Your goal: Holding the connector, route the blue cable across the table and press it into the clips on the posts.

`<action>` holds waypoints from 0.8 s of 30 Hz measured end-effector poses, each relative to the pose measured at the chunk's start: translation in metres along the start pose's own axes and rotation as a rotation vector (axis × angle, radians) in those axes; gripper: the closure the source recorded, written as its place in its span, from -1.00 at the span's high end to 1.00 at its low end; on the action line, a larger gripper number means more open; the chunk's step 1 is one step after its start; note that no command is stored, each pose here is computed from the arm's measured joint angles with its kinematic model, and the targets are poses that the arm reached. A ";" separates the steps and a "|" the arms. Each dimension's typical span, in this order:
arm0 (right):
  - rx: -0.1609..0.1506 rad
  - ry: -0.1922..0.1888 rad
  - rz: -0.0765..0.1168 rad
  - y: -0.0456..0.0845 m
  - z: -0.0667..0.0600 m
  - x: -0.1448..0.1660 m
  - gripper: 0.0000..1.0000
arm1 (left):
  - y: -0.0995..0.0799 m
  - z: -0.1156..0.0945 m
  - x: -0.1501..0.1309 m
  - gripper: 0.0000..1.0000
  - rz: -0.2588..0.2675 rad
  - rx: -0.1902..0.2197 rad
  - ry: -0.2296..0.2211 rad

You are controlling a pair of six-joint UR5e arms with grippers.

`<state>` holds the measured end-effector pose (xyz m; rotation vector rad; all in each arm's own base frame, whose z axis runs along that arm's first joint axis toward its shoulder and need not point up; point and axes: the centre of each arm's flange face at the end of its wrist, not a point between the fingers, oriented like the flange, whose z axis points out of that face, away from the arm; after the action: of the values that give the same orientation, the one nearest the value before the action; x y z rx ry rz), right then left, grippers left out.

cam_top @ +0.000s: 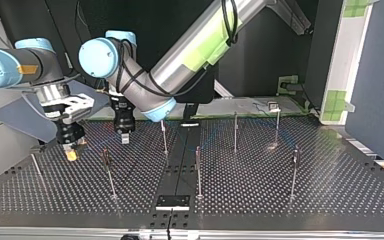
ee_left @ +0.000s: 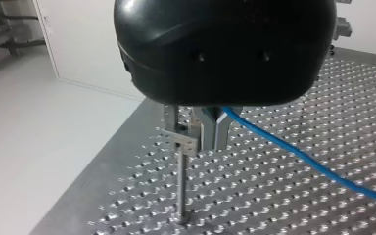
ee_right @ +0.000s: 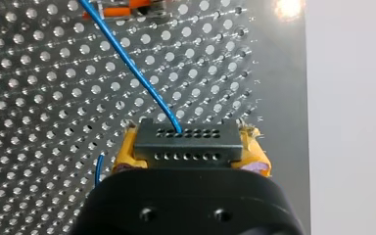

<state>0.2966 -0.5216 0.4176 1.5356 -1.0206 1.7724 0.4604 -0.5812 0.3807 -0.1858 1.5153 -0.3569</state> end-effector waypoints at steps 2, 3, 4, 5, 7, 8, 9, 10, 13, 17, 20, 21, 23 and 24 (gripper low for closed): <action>0.001 0.001 -0.001 0.000 0.001 0.003 -0.96 | 0.001 0.005 -0.002 -1.00 0.000 0.003 -0.012; 0.001 0.002 -0.002 -0.001 0.001 0.005 -0.96 | 0.002 0.008 -0.004 -1.00 -0.003 0.006 -0.021; 0.002 0.003 -0.002 -0.001 0.001 0.006 -0.96 | 0.002 0.011 -0.005 -1.00 -0.007 0.010 -0.028; 0.002 0.003 -0.003 -0.001 0.002 0.007 -0.96 | 0.003 0.013 -0.006 -1.00 -0.012 0.016 -0.034; 0.002 0.005 -0.002 -0.001 0.002 0.010 -0.96 | 0.003 0.019 -0.007 -1.00 -0.022 0.032 -0.045; 0.002 0.005 -0.002 -0.001 0.002 0.010 -0.96 | 0.003 0.020 -0.007 -1.00 -0.026 0.040 -0.048; 0.001 0.005 -0.001 -0.001 0.002 0.011 -0.96 | 0.004 0.023 -0.008 -1.00 -0.030 0.049 -0.048; 0.000 0.005 0.000 -0.001 0.002 0.011 -0.96 | 0.004 0.024 -0.008 -1.00 -0.033 0.057 -0.047; -0.003 0.006 0.003 0.001 0.002 0.012 -0.96 | 0.006 0.029 -0.008 -1.00 -0.037 0.077 -0.043; -0.010 0.009 0.006 0.005 0.002 0.013 -0.96 | 0.005 0.031 -0.008 -1.00 -0.039 0.105 -0.038; -0.016 0.011 0.007 0.009 0.002 0.014 -0.96 | 0.007 0.035 -0.005 -1.00 -0.037 0.116 -0.033; -0.018 0.011 0.007 0.011 0.003 0.014 -0.96 | 0.010 0.039 -0.002 -1.00 -0.033 0.118 -0.029; -0.021 0.011 0.007 0.013 0.003 0.013 -0.96 | 0.014 0.044 0.001 -1.00 -0.030 0.122 -0.026; -0.024 0.011 0.007 0.014 0.003 0.013 -0.96 | 0.016 0.048 0.003 -1.00 -0.028 0.126 -0.026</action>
<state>0.2841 -0.5328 0.4279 1.5080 -1.0392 1.7658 0.5096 -0.5721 0.3749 -0.1120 1.4605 -0.4696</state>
